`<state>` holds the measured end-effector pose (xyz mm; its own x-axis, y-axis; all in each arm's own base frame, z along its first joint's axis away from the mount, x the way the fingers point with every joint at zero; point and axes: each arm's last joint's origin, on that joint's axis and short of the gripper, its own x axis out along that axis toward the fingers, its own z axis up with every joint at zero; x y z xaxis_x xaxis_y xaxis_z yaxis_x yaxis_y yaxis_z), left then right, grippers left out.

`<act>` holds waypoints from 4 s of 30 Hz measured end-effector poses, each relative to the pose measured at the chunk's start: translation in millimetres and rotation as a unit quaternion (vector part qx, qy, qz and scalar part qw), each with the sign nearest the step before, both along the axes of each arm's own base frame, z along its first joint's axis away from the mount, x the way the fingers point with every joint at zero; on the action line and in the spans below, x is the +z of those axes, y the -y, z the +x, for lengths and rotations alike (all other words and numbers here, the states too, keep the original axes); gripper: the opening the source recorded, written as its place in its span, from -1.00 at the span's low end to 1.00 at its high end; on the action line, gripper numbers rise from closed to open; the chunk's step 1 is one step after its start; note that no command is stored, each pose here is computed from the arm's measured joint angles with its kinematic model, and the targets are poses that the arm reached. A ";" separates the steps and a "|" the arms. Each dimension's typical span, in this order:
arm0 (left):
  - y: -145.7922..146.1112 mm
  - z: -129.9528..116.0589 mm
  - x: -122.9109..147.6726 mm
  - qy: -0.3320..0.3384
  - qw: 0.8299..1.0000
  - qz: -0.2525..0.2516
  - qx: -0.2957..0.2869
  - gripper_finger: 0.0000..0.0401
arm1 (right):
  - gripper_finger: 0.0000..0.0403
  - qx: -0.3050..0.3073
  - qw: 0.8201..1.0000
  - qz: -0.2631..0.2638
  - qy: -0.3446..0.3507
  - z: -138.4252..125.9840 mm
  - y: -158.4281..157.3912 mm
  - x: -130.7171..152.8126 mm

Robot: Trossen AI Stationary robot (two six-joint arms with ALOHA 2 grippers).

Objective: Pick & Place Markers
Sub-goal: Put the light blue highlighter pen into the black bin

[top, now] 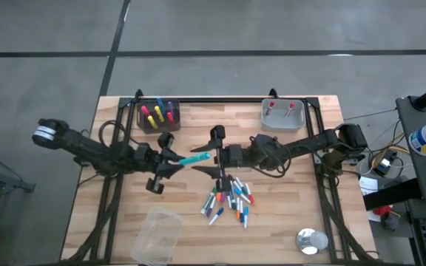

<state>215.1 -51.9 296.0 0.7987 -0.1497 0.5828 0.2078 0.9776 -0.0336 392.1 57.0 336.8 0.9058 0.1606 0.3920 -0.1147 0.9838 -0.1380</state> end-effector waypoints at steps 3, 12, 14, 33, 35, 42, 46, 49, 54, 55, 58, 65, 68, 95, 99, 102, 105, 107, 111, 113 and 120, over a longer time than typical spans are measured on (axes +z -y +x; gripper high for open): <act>0.5 1.9 1.1 0.008 1.000 0.002 0.003 -0.65 | -0.02 0.000 1.000 -0.002 0.000 0.0 -0.3 0.0; 1.5 6.8 -2.6 0.007 1.000 0.008 0.007 -0.65 | -0.25 -0.004 1.000 -0.009 0.011 -0.8 -0.2 1.7; 1.6 7.1 -2.8 0.008 1.000 0.008 0.007 -0.65 | -0.30 -0.004 1.000 -0.010 0.012 -0.8 -0.2 1.8; 1.0 14.1 -6.9 0.003 1.000 0.010 0.012 -0.64 | -0.65 0.003 1.000 -0.015 0.010 -0.2 -0.2 0.7; 1.1 14.4 -7.3 -0.001 1.000 0.007 0.009 -0.61 | -0.65 0.003 1.000 -0.015 0.009 -0.2 -0.2 0.6; 0.1 16.5 -10.4 -0.029 0.999 -0.031 0.010 -0.48 | -0.65 0.002 1.000 -0.010 -0.002 1.0 2.3 -1.3; 0.3 18.0 -13.7 -0.054 0.998 -0.035 0.006 -0.34 | -0.66 0.002 1.000 -0.002 -0.020 2.6 5.6 -4.1; 0.3 18.6 -15.3 -0.069 0.997 -0.039 0.005 -0.20 | -0.66 0.001 0.999 -0.002 -0.034 3.6 6.8 -6.5; 1.4 23.7 -27.3 -0.140 0.989 -0.037 0.002 -0.08 | -0.66 0.002 0.998 -0.004 -0.061 3.0 6.6 -8.3; 1.7 25.0 -31.2 -0.161 0.986 -0.035 0.002 -0.07 | -0.66 0.002 0.998 -0.004 -0.068 2.0 6.5 -7.6; 2.2 26.5 -38.6 -0.203 0.978 -0.042 -0.003 -0.07 | -0.66 -0.002 0.995 0.003 -0.098 -2.0 7.4 -5.5; 0.9 20.0 -41.0 -0.262 0.963 -0.056 -0.013 -0.07 | -0.66 -0.003 0.976 0.031 -0.214 -11.4 10.6 -3.3; -0.5 14.4 -39.5 -0.286 0.957 -0.053 -0.011 -0.07 | -0.66 -0.005 0.957 0.041 -0.287 -12.5 10.9 -4.5; -7.4 -3.4 33.4 -0.438 0.897 0.000 0.054 -0.07 | -0.66 -0.057 0.749 0.108 -0.651 -23.9 12.0 -32.3; -6.1 2.6 33.8 -0.443 0.895 0.006 0.055 -0.07 | -0.66 -0.048 0.733 0.110 -0.670 -19.3 10.8 -36.0; -4.6 8.9 32.8 -0.450 0.891 0.011 0.057 -0.07 | -0.66 -0.051 0.719 0.107 -0.685 -14.6 10.2 -38.4; -3.4 14.4 30.5 -0.458 0.887 0.015 0.058 -0.07 | -0.66 -0.053 0.709 0.102 -0.695 -11.0 9.9 -35.7; -3.2 16.3 29.9 -0.460 0.886 0.020 0.059 -0.07 | -0.66 -0.051 0.708 0.095 -0.698 -7.4 9.5 -33.8; -1.9 21.6 23.8 -0.473 0.878 0.026 0.061 -0.07 | -0.66 -0.046 0.717 0.089 -0.690 -3.1 8.8 -25.5; -1.6 23.1 22.0 -0.477 0.876 0.027 0.061 -0.07 | -0.66 -0.044 0.723 0.089 -0.683 -2.6 8.8 -20.5; -1.0 26.5 19.8 -0.479 0.875 0.028 0.062 -0.07 | -0.66 -0.042 0.728 0.084 -0.679 -2.7 8.8 -14.3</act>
<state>241.6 -50.9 315.8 0.9293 -0.0342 -0.3678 0.0029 0.9964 -0.0853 389.5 48.2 322.5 0.4801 0.1362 -0.8666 0.0276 0.9850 0.1701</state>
